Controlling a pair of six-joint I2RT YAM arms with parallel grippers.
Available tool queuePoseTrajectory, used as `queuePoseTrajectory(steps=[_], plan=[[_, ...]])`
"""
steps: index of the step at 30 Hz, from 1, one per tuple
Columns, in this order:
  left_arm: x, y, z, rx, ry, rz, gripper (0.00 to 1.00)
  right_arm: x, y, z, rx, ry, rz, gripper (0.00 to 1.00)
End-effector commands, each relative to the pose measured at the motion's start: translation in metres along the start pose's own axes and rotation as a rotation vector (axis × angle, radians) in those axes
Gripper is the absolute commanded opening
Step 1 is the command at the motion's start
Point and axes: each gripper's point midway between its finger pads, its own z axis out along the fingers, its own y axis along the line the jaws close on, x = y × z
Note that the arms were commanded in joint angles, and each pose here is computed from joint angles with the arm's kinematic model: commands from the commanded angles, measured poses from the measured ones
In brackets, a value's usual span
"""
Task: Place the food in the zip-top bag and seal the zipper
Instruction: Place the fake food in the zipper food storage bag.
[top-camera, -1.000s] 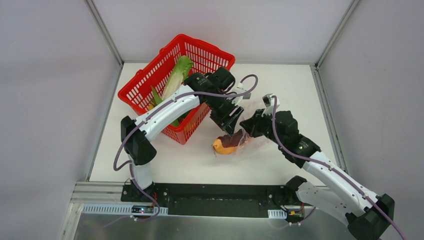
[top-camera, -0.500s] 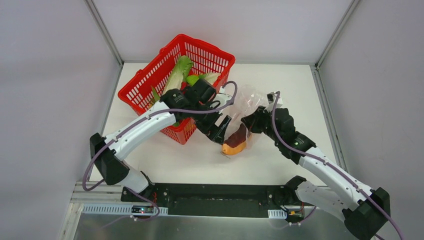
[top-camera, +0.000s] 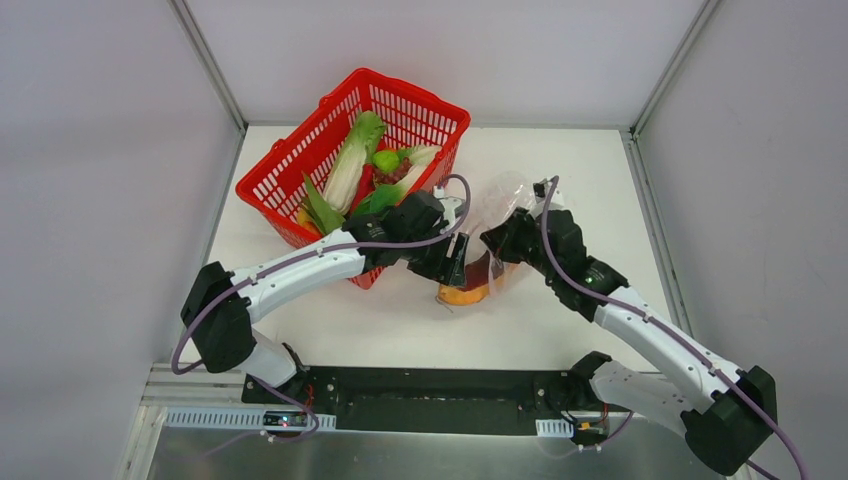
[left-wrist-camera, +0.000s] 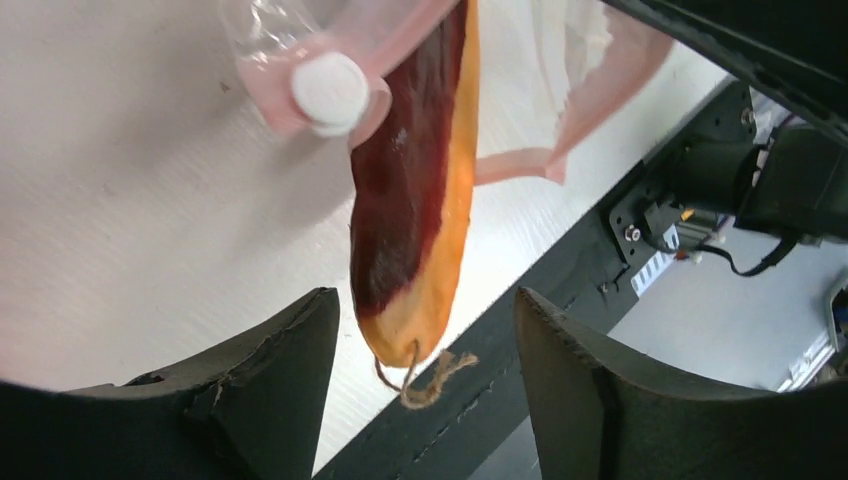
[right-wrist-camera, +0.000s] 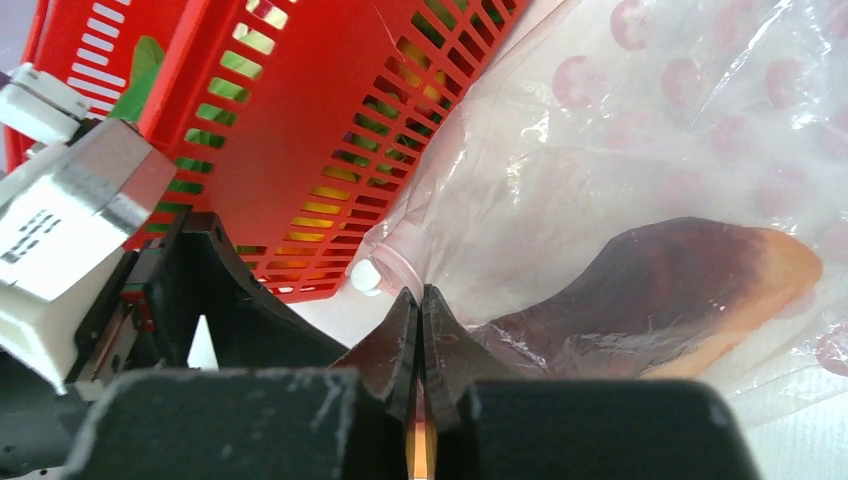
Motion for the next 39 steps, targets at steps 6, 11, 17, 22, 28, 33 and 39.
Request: queuePoseTrajectory(steps=[6, 11, 17, 22, 28, 33, 39], plan=[[-0.018, 0.022, -0.003, -0.136, -0.103, 0.013, 0.68, -0.029, 0.02, -0.006, -0.035, -0.064, 0.065, 0.0], [-0.004, 0.011, 0.003, -0.056, -0.032, 0.025, 0.56, -0.029, 0.02, -0.004, -0.033, -0.058, 0.073, 0.0], [0.01, 0.008, 0.0, -0.034, 0.022, 0.025, 0.48, -0.026, 0.014, 0.0, -0.005, -0.043, 0.072, 0.0], [0.017, 0.013, 0.002, -0.061, 0.072, 0.045, 0.63, -0.026, 0.013, -0.001, -0.006, -0.046, 0.081, 0.0], [0.027, 0.015, 0.013, -0.071, 0.106, 0.042, 0.63, -0.029, 0.015, -0.003, -0.009, -0.058, 0.081, 0.0], [0.021, 0.017, 0.018, -0.077, 0.064, 0.035, 0.43, -0.03, 0.015, -0.005, -0.015, -0.06, 0.085, 0.0], [0.008, 0.007, 0.012, -0.042, -0.002, 0.021, 0.04, -0.029, 0.013, -0.006, -0.01, -0.062, 0.091, 0.0]])
